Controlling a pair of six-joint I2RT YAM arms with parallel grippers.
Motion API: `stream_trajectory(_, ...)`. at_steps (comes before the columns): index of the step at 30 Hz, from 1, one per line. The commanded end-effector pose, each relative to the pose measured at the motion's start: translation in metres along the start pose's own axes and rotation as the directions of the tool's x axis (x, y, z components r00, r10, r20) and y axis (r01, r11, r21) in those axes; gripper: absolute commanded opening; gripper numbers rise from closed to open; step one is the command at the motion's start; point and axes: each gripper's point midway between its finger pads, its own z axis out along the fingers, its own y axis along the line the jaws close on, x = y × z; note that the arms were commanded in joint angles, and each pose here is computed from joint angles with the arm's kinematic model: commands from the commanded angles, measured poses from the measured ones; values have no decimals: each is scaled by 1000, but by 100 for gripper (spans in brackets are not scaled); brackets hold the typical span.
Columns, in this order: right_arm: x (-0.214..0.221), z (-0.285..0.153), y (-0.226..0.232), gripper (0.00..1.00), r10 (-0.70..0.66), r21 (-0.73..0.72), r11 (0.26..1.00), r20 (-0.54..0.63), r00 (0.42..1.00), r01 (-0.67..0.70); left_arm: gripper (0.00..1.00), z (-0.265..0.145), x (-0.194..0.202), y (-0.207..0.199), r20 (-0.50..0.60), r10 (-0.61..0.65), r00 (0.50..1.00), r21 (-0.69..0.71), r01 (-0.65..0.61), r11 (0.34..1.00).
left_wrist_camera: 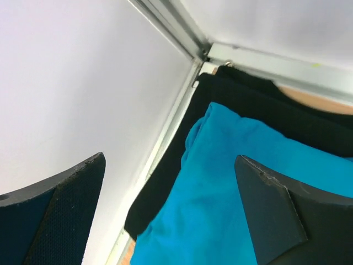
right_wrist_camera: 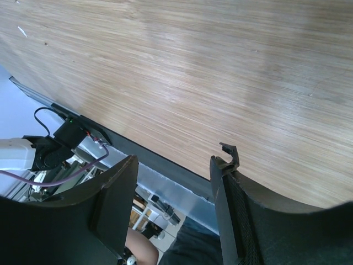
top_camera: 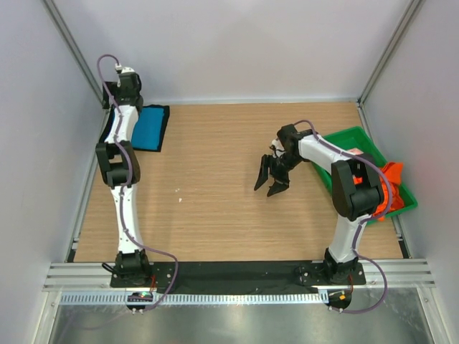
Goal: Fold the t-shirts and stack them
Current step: Neatly place the folded tshirt to the corner
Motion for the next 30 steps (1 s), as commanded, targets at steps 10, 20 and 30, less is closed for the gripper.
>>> stream_trajectory(10,13,-40,21,62,-139,-26,989,118,983,143,100,-192,-69,40,-41,-454,890,512,409,755)
stream_trajectory(20,25,-53,31,63,-177,-94,976,189,966,197,15,-198,-57,76,-223,-562,796,736,515,438)
stream_trajectory(30,25,-38,21,63,-140,-79,985,134,981,151,0,-105,-24,4,-326,-548,771,757,560,338)
